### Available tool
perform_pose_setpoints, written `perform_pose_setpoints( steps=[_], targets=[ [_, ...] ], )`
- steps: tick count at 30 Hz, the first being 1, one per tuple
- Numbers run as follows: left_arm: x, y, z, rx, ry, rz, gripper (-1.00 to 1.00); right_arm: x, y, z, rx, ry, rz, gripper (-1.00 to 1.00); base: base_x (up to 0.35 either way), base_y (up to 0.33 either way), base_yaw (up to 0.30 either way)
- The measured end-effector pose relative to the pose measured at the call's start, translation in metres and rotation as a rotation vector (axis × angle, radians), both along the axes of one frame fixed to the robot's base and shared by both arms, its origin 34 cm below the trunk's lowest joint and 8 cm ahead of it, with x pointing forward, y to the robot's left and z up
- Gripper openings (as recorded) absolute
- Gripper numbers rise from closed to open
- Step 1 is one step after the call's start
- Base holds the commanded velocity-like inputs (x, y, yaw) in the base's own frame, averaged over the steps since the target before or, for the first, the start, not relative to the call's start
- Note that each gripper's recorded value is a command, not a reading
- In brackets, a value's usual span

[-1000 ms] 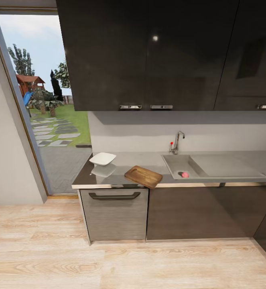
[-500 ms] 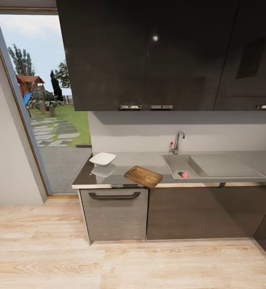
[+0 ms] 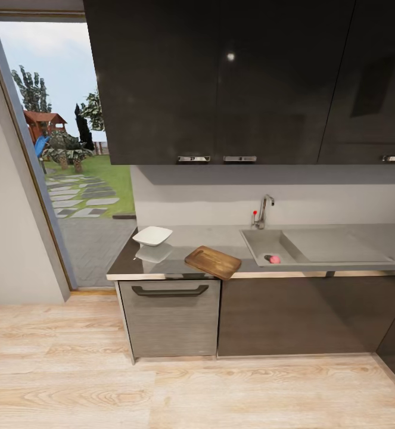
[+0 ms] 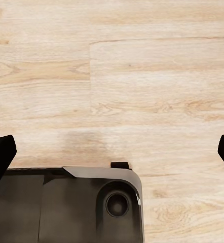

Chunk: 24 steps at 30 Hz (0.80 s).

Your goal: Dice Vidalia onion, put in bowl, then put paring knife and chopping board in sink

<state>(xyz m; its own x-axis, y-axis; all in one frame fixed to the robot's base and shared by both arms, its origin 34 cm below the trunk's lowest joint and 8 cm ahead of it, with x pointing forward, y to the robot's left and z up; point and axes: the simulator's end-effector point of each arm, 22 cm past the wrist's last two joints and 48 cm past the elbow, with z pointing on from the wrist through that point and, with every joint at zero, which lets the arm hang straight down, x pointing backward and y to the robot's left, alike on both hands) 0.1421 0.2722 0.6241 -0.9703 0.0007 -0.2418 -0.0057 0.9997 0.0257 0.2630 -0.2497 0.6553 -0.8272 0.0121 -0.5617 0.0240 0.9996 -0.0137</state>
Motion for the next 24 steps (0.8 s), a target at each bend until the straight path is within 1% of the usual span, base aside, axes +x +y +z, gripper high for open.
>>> perform_pose_setpoints(
  steps=[24],
  targets=[
    [0.0005,-0.0002,0.0000,0.000,-0.001,0.000,1.00,0.0001,0.0000,0.0000,0.000,0.000,0.000,1.00,0.000,0.000,0.000]
  ],
)
